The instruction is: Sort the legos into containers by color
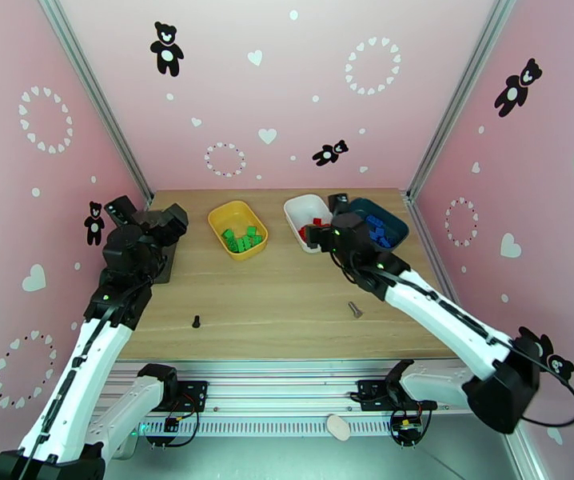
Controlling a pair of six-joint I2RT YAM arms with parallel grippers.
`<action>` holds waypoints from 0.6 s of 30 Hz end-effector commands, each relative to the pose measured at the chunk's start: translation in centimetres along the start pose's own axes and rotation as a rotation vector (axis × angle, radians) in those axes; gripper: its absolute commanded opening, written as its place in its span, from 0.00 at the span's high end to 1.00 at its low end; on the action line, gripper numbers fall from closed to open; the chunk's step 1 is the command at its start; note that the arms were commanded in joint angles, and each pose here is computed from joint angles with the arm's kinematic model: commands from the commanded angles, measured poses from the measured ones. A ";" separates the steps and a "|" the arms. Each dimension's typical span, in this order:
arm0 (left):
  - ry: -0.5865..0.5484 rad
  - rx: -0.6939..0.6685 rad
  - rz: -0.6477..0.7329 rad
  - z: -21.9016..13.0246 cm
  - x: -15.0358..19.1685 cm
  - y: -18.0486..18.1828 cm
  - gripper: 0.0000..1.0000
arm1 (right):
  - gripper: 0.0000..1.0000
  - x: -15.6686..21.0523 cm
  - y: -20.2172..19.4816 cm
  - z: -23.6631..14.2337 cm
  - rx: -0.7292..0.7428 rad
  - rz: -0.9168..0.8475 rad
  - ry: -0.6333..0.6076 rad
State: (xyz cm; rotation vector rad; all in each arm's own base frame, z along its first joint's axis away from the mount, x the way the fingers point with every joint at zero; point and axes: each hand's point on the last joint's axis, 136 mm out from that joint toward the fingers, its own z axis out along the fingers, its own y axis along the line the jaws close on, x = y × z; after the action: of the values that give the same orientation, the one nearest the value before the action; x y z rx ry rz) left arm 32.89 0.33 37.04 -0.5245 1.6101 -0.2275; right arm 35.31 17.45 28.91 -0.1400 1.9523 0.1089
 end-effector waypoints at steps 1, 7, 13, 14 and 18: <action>-0.091 -0.129 0.124 0.5 -2.1 1.8 0.02 | 0.01 -0.6 -1.6 0.1 0.088 -0.092 -0.049; -0.152 -0.341 0.238 3.4 -2.0 4.6 0.02 | 0.01 -1.7 -5.0 -0.5 0.228 -0.099 -0.142; 0.008 -0.411 0.309 6.1 5.7 7.9 0.02 | 0.01 0.2 -9.8 0.7 0.270 -0.058 -0.125; 0.027 -0.426 0.323 6.2 7.4 9.0 0.02 | 0.01 1.1 -10.7 1.1 0.298 -0.069 -0.092; 0.120 -0.494 0.389 6.1 13.9 13.1 0.02 | 0.01 6.5 -15.5 2.0 0.425 -0.057 -0.024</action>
State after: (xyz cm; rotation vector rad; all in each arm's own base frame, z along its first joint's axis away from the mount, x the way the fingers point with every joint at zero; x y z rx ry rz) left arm 36.39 5.43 20.89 -0.5529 1.8410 0.3770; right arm 37.46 4.07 25.10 0.0650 1.8678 -0.2818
